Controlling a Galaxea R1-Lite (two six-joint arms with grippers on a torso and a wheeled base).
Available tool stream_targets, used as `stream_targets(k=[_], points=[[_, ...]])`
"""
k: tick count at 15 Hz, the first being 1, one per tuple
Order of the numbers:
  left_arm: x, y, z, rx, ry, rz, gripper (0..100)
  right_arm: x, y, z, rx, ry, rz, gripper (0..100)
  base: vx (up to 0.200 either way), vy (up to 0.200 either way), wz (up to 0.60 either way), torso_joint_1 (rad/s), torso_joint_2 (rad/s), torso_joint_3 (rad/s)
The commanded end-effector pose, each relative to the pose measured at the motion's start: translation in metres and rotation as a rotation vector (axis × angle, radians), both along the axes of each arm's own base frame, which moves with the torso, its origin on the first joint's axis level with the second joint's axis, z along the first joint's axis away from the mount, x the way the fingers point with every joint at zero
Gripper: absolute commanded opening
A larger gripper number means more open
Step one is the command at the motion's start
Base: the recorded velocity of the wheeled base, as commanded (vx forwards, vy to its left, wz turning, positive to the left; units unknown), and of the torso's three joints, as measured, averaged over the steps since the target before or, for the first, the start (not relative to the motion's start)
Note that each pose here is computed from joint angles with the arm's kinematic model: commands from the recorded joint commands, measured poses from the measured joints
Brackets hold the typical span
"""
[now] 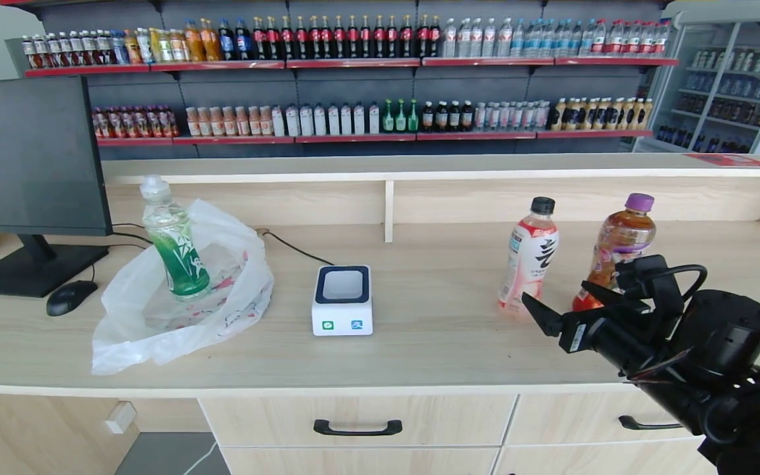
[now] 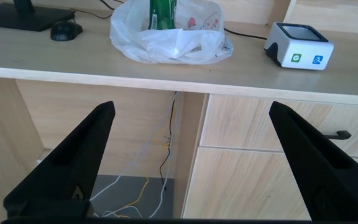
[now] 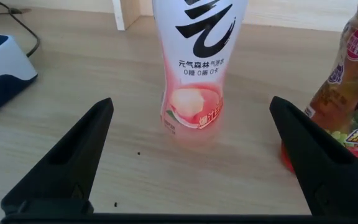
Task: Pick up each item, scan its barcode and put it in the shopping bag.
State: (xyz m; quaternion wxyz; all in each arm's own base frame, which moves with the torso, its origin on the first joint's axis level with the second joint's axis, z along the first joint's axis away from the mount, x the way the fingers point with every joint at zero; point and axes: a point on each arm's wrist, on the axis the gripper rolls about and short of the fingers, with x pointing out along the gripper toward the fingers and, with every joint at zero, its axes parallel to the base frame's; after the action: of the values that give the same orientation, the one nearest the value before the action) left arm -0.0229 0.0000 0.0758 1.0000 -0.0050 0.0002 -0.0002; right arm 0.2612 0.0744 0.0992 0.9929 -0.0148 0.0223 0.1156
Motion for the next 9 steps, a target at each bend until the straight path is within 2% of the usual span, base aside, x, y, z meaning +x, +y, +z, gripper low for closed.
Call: stream_targets(k=[1,3,6,9], points=[[0.0,0.0,0.0,-0.001,0.0,0.0,100,0.01,0.0,-0.008,-0.014,0.012,-0.008,100,0.0,0.0,0.0,0.0,0.0,0.0],[0.0,0.0,0.0,-0.002,0.0,0.0,100,0.024,-0.002,-0.005,-0.006,-0.017,-0.028,100,0.0,0.0,0.0,0.0,0.0,0.0],[0.0,0.0,0.0,0.001,0.0,-0.001,100,0.032,-0.019,-0.005,-0.014,-0.026,-0.091,100,0.0,0.0,0.0,0.0,0.0,0.0],[0.0,0.0,0.0,0.001,0.001,0.0,100,0.04,-0.019,-0.013,-0.022,-0.014,-0.097,100,0.0,0.0,0.0,0.0,0.0,0.0]])
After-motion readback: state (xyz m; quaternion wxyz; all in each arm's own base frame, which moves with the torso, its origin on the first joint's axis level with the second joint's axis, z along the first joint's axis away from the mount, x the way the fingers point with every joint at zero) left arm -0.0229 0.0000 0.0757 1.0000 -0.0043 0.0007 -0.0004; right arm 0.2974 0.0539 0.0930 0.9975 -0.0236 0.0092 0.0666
